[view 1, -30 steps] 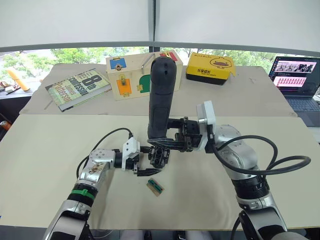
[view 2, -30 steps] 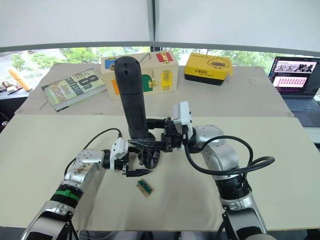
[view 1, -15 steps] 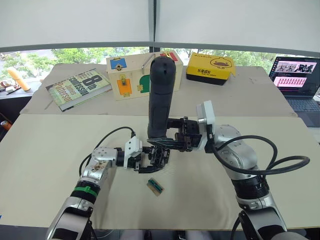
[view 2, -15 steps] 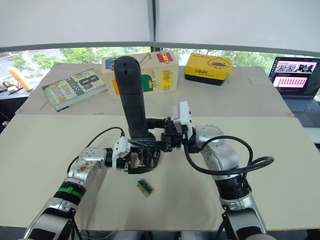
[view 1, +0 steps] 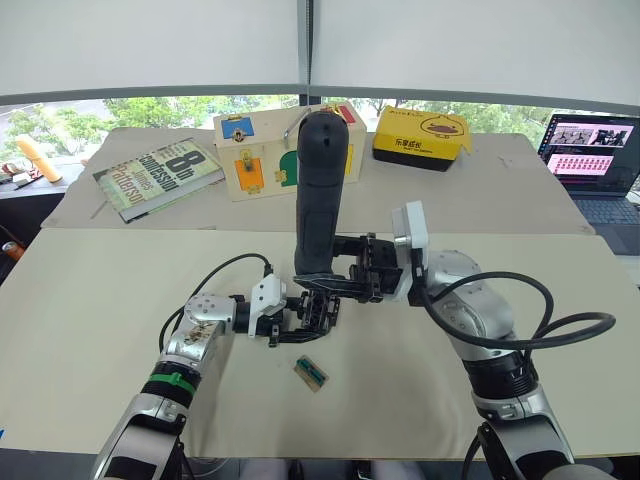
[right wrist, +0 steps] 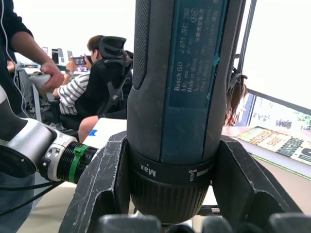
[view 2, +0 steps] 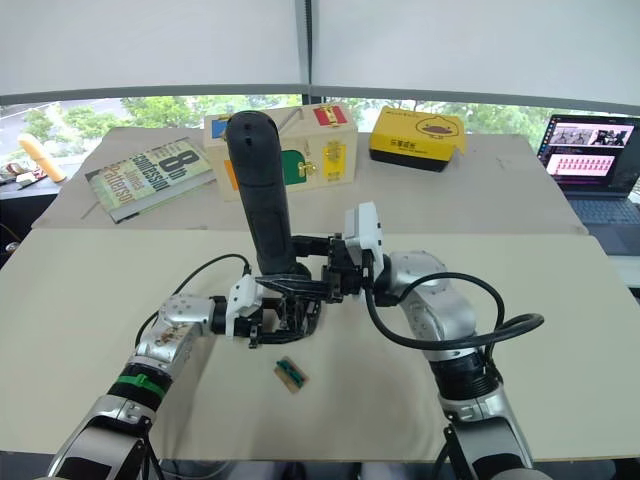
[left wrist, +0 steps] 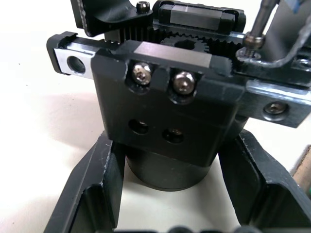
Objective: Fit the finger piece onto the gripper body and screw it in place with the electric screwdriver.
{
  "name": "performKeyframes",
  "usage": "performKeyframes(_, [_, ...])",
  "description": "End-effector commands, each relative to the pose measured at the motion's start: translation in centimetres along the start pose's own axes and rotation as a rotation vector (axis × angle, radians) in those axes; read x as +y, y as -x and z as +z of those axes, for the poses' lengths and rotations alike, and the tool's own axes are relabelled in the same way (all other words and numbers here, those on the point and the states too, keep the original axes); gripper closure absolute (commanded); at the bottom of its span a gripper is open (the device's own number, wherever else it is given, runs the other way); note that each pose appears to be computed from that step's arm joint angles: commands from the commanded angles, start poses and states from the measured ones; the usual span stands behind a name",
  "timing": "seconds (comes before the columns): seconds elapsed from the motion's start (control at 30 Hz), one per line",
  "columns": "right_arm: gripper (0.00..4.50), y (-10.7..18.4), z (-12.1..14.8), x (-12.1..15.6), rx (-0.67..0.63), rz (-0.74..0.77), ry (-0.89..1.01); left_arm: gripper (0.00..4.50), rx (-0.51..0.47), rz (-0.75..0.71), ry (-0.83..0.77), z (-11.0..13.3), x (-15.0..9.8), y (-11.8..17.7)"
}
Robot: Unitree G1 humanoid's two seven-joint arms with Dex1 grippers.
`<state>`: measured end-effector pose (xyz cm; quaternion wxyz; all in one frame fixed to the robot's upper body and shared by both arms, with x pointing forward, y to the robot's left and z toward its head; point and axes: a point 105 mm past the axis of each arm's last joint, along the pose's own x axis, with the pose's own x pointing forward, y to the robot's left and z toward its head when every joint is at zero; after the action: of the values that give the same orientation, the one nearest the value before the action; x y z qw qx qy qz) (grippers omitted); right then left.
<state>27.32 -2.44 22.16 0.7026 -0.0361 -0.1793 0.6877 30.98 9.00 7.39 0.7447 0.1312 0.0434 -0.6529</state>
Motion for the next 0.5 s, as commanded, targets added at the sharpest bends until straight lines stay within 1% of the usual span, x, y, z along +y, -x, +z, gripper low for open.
performKeyframes(0.03, [2.55, 0.0, -1.1, 0.5, 0.046, -0.002, -0.007, 2.22, 0.011, -0.014, -0.003, -0.2, -0.3, -0.5])
performKeyframes(0.5, [2.55, 0.3, -3.3, 0.3, 0.137, -0.036, -0.093, 2.22, 0.019, -0.013, 0.004, -0.5, -0.3, -0.2])
